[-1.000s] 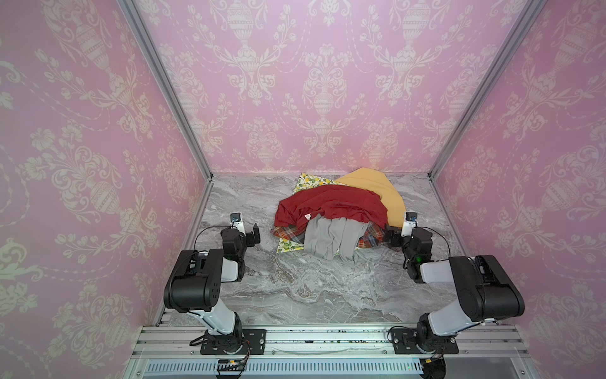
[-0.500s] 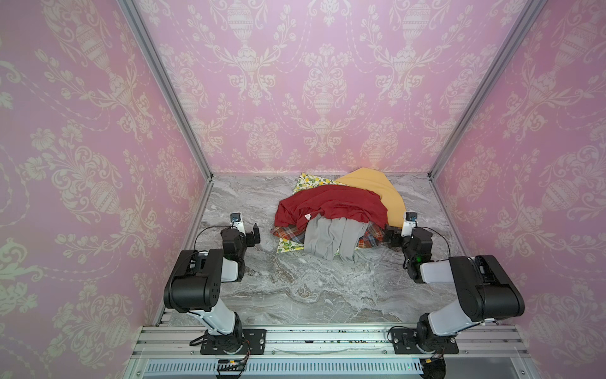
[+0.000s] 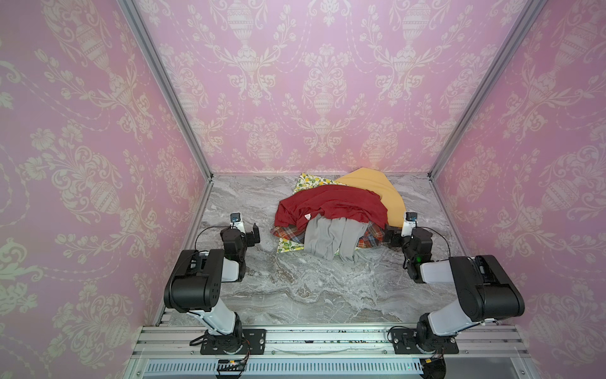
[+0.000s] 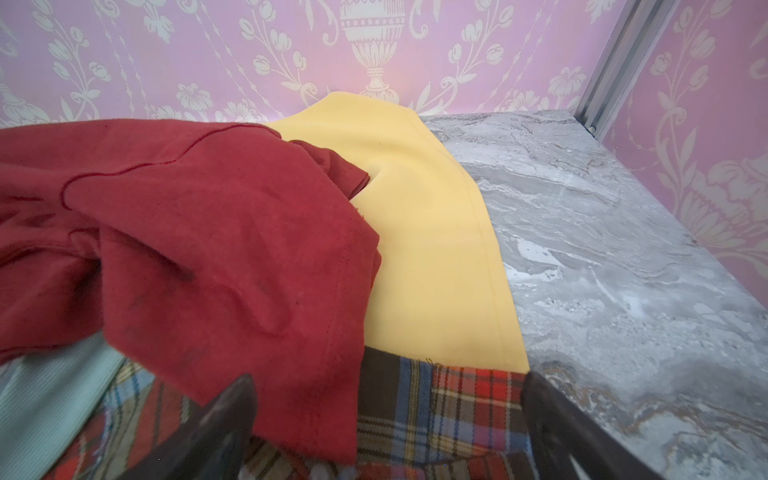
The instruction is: Pick out a specific cloth from the pile
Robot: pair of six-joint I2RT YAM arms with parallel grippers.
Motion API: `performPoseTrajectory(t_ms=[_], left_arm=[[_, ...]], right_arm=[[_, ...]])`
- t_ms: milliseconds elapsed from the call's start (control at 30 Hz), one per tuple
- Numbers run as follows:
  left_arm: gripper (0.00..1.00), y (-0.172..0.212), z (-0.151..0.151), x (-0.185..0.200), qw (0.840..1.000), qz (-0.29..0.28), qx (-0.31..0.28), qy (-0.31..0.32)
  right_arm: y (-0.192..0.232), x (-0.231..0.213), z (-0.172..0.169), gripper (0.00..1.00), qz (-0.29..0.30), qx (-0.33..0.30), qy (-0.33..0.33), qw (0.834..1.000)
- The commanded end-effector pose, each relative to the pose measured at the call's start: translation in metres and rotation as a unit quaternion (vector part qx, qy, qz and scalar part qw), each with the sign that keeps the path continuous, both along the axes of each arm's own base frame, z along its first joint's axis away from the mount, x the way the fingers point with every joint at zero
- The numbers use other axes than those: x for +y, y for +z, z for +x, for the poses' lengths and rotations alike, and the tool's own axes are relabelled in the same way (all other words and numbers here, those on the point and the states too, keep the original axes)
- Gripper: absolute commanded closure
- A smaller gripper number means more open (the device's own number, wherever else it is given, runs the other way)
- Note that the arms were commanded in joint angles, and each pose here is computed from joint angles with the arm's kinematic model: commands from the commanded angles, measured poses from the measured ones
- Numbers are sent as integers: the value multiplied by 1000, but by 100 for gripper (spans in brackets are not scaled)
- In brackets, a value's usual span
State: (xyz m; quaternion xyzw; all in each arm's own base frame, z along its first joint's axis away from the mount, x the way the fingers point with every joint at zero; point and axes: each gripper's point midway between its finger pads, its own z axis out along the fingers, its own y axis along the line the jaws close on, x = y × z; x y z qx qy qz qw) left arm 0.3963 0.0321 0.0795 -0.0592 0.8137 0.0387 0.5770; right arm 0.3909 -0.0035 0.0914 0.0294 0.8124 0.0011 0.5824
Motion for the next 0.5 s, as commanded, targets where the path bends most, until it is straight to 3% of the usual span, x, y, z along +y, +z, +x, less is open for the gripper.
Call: performPoseTrajectory(t_ms=[0, 467], left_arm=[[1, -1, -3, 4, 1000, 9, 1, 16], [1, -1, -7, 1, 1000, 6, 3, 9]], right_arm=[[6, 3, 3, 0, 1, -12, 5, 1000], [17, 7, -11, 0, -4, -50, 15, 999]])
